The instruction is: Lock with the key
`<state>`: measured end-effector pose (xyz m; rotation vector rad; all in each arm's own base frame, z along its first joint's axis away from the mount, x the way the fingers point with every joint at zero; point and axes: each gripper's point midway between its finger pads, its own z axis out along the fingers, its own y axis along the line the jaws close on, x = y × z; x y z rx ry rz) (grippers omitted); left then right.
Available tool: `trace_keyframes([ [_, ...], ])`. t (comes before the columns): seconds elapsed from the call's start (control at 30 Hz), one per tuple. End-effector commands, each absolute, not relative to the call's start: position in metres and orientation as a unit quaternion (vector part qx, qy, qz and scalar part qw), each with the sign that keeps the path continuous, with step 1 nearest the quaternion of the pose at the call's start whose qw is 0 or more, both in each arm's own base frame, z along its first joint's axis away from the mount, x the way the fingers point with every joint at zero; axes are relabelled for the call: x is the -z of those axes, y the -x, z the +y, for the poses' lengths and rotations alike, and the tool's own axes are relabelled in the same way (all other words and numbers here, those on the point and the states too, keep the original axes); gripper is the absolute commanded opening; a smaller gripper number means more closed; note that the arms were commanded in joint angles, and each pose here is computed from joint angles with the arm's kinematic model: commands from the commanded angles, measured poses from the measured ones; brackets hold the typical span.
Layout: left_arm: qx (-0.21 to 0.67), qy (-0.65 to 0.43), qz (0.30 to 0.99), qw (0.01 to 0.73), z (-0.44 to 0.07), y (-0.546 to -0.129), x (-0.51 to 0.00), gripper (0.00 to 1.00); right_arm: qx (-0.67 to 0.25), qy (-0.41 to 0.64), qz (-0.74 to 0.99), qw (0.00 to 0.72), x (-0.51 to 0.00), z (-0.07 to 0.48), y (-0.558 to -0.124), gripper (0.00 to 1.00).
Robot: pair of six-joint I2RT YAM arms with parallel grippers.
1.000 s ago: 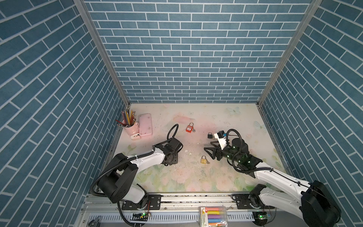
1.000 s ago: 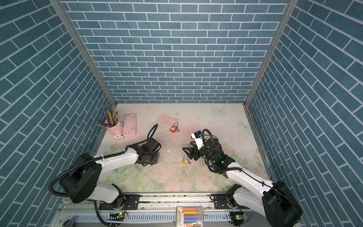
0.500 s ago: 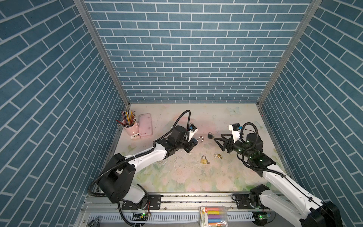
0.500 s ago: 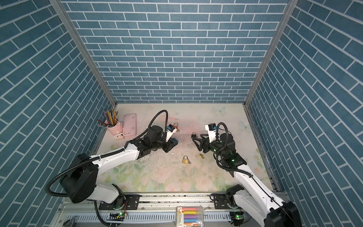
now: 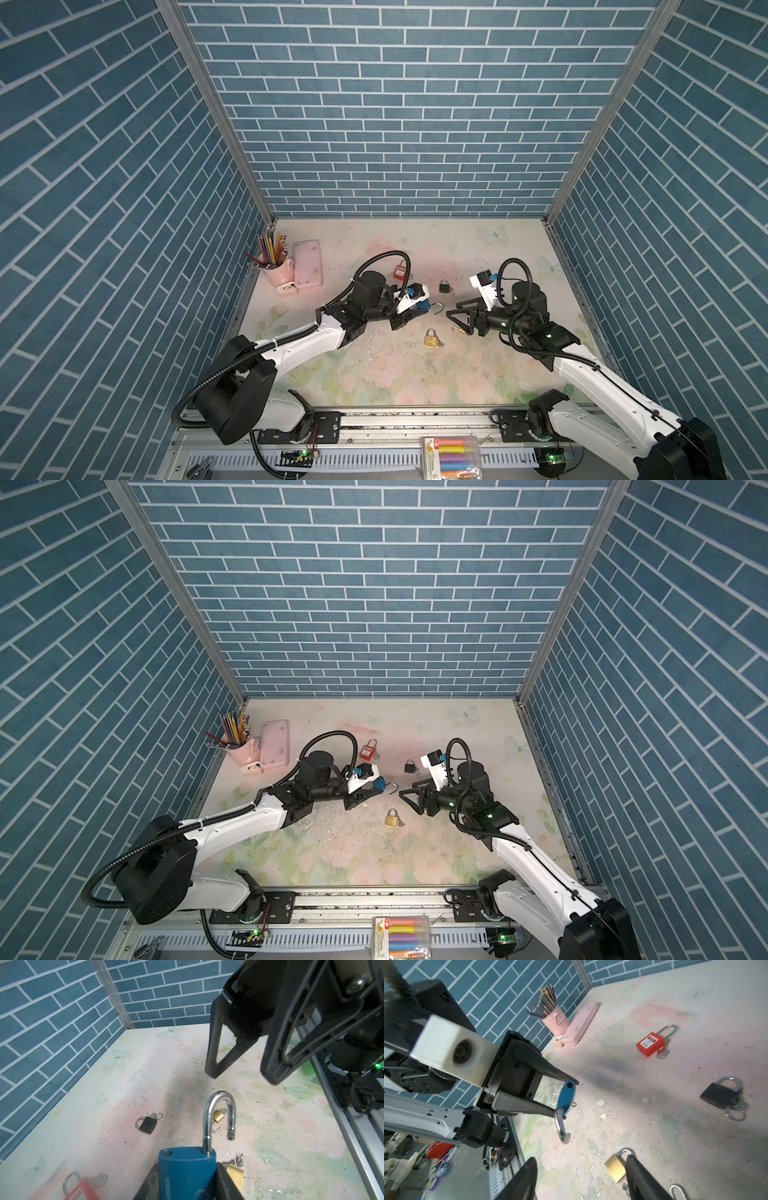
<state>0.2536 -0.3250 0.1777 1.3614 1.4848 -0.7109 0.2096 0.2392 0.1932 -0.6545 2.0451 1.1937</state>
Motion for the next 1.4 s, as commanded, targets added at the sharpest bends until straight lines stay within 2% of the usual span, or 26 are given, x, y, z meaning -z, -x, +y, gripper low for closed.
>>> trace_keyframes([
  [0.0,0.316,-0.589,0.562,0.487,-0.336,-0.244,-0.194,0.00,-0.464,0.285,0.774,0.324,-0.202,0.252,-0.201,0.67],
  [0.47,0.339,-0.586,0.556,0.482,-0.339,-0.238,-0.200,0.00,-0.388,0.258,0.806,0.366,-0.193,0.243,-0.232,0.54],
  [0.7,0.335,-0.607,0.541,0.476,-0.340,-0.230,-0.196,0.00,-0.361,0.238,0.813,0.391,-0.198,0.239,-0.250,0.53],
  [0.9,0.281,-0.598,0.567,0.491,-0.337,-0.243,-0.188,0.00,-0.351,0.216,0.822,0.393,-0.202,0.234,-0.254,0.53],
  [1.1,0.186,-0.596,0.612,0.485,-0.332,-0.265,-0.168,0.00,-0.358,0.151,0.848,0.360,-0.206,0.223,-0.256,0.55],
  [1.37,0.185,-0.581,0.630,0.480,-0.335,-0.272,-0.166,0.00,-0.426,0.125,0.851,0.281,-0.206,0.242,-0.242,0.54],
])
